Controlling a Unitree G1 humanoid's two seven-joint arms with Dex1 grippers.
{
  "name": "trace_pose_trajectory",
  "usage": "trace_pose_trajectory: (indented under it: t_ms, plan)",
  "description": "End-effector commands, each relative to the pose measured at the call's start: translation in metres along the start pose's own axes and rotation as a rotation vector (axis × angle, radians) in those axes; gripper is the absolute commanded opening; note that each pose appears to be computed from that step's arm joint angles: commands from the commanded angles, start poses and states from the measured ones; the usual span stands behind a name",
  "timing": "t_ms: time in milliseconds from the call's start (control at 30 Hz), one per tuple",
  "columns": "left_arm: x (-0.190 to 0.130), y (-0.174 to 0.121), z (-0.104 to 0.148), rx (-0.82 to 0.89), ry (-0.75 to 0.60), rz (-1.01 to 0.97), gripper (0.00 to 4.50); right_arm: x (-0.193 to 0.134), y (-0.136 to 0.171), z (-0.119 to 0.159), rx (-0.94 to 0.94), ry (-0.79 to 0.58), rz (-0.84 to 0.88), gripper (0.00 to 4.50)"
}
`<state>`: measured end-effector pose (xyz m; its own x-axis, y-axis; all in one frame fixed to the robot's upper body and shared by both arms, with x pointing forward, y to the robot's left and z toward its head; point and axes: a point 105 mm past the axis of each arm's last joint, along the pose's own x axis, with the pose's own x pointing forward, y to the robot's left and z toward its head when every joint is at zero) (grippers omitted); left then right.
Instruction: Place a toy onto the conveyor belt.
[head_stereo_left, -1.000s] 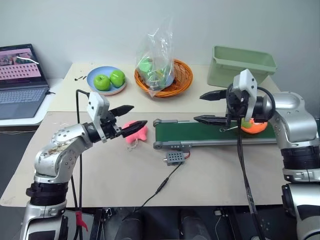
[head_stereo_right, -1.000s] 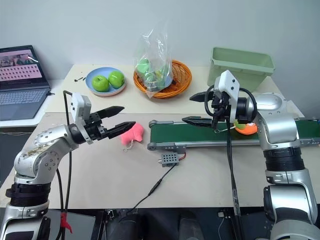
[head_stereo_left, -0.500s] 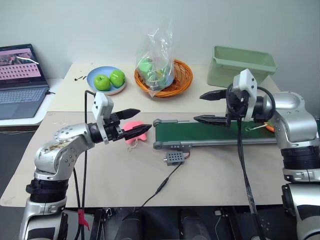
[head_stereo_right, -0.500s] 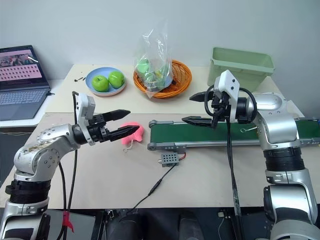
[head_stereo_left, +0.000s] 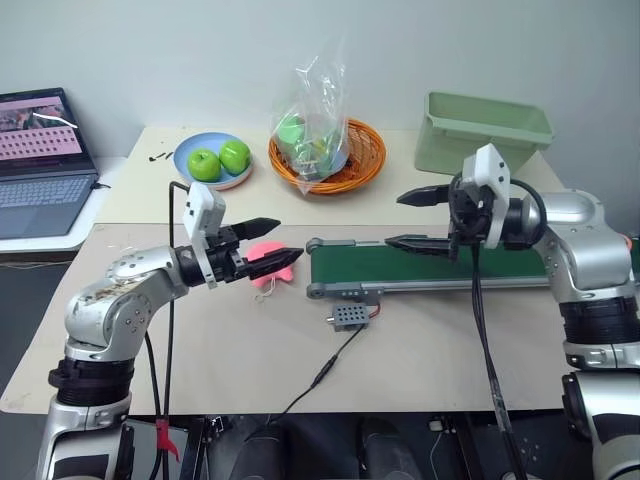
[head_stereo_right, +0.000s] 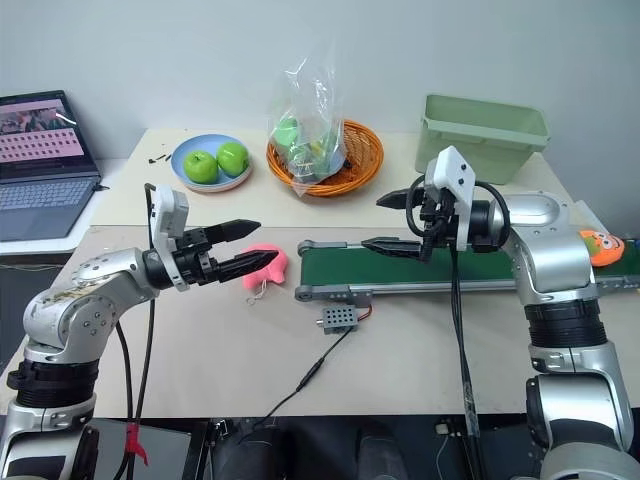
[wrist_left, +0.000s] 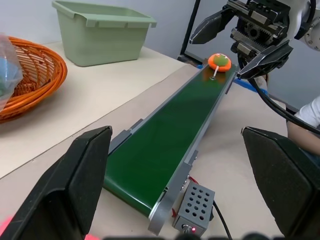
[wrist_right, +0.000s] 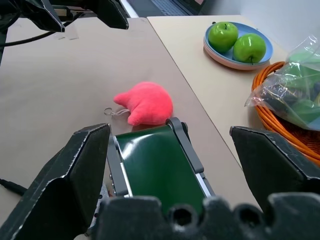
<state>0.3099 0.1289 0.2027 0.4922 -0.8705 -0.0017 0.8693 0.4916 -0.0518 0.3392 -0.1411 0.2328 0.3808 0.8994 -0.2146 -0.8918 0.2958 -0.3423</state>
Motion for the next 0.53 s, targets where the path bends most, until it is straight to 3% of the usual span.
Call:
trace_pose_trajectory:
  t_ms: [33,533]
  plan:
    - [-0.0032,-0.0027,0.0136,0.049,-0.029,0.006,4.41,-0.0022,0.0006,0.0134,-0.032,-0.038,-0.002,4.5]
    - [-0.006,-0.0016,0.0129,0.055,-0.022,0.03,4.41,-0.0026,0.0009,0.0117,-0.027,-0.038,-0.007,4.5]
